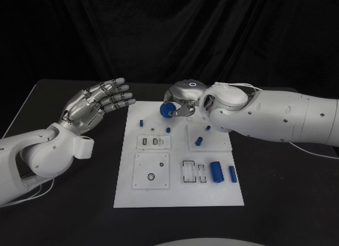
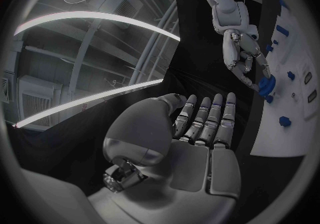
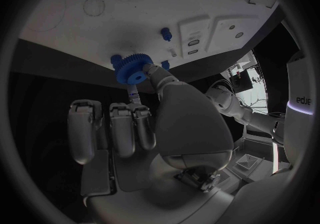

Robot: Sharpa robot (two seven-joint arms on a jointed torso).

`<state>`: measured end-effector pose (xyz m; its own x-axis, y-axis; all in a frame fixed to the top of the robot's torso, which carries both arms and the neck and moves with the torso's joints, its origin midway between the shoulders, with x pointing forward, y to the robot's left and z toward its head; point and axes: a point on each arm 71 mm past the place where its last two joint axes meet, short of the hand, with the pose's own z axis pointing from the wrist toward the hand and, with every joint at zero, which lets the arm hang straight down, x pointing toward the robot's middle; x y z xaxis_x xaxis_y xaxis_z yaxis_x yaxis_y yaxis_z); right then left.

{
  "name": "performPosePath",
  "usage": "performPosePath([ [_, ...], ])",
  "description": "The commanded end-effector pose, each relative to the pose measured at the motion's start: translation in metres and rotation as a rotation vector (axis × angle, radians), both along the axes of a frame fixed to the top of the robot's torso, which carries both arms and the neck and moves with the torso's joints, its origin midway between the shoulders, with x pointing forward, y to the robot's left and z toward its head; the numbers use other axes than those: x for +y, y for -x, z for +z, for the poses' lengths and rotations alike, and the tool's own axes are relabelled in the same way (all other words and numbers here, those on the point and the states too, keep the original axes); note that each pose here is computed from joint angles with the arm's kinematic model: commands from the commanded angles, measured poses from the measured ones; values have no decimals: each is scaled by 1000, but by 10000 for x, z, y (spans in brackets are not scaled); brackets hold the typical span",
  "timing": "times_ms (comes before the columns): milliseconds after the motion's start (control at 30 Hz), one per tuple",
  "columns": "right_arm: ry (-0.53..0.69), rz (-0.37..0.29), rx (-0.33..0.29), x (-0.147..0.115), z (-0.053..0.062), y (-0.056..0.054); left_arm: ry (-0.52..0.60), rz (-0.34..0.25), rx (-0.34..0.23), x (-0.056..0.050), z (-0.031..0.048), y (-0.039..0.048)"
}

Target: Assemble the parts on the task board

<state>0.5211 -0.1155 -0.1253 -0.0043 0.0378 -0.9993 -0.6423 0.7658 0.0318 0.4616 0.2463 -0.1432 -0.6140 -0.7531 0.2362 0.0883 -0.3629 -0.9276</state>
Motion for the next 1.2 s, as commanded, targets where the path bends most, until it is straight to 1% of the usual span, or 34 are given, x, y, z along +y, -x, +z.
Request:
performPosePath([
  [33, 20, 10, 11, 31, -40, -17, 54, 1, -50, 0, 45, 11],
  [233, 33, 0, 45, 58, -105, -51, 55, -1, -49, -8, 44, 10],
  [433, 40, -5, 71, 75, -162, -63, 54, -2, -48, -12, 43, 6],
  [933, 40, 15, 82, 170, -211, -54, 54, -6, -47, -25, 39, -4],
  [1200, 45, 1, 87, 163, -226, -71, 54, -9, -46, -28, 36, -11],
])
